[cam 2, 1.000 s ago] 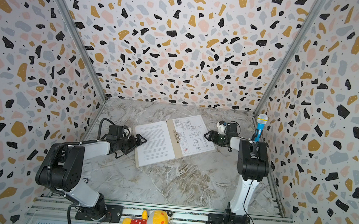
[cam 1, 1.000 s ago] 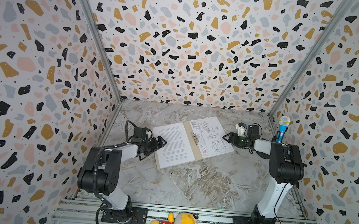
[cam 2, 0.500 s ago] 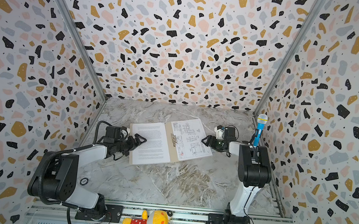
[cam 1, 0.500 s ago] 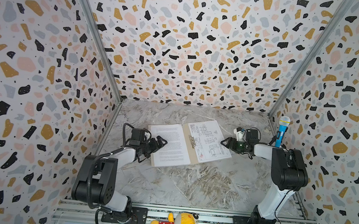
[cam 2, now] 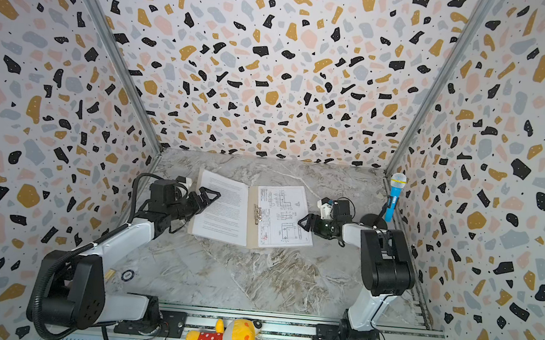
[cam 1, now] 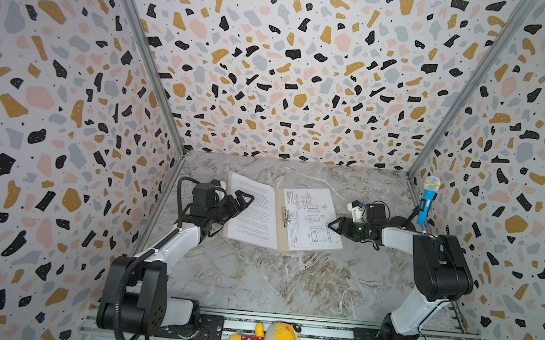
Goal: Put the files into the folder
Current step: 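Push the folder cover shut with the left gripper while the right gripper steadies it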
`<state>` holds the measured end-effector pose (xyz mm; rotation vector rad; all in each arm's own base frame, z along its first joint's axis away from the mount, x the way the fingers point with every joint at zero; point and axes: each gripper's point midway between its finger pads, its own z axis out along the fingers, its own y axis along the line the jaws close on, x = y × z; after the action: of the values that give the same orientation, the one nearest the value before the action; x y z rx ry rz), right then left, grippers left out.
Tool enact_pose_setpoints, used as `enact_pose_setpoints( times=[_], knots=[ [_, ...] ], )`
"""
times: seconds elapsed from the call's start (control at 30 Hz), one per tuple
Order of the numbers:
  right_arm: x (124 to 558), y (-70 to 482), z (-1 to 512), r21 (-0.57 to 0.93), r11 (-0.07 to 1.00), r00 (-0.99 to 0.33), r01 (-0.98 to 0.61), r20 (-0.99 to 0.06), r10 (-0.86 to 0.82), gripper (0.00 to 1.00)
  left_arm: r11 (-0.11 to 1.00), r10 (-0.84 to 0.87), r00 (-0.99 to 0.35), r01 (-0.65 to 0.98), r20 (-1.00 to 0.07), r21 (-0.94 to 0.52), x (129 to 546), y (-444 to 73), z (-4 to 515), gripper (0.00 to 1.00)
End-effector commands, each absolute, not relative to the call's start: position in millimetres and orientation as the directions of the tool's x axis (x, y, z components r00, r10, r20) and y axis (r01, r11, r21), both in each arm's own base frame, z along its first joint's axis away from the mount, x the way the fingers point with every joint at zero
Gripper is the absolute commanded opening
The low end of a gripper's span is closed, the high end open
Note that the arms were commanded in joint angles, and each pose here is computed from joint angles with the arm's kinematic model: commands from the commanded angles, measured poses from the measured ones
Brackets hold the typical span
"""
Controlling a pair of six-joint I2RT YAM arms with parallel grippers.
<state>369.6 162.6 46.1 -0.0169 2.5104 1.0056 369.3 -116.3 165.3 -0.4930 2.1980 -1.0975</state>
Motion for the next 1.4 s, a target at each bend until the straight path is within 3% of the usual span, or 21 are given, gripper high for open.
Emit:
enact_pose_setpoints(
  times=[0.0, 0.4, 1.07, 1.37],
  knots=[
    [350, 169, 37, 0.661, 0.739, -0.930, -0.127, -0.339, 0.144, 0.76, 0.571, -0.581, -0.700, 0.012, -0.415, -0.821, 376, -119, 200, 1.00],
    [342, 175, 41, 0.673, 0.727, -0.927, -0.134, -0.344, 0.148, 0.76, 0.566, -0.536, -0.708, 0.102, -0.459, -0.818, 388, -154, 238, 1.00],
    [326, 166, 38, 0.657, 0.744, -0.928, -0.121, -0.342, 0.150, 0.76, 0.541, -0.360, -0.797, 0.245, -0.485, -0.804, 403, -305, 250, 0.99],
    [324, 159, 36, 0.660, 0.746, -0.929, -0.089, -0.325, 0.176, 0.76, 0.569, -0.297, -0.829, 0.245, -0.473, -0.785, 406, -346, 241, 1.00]
  ],
)
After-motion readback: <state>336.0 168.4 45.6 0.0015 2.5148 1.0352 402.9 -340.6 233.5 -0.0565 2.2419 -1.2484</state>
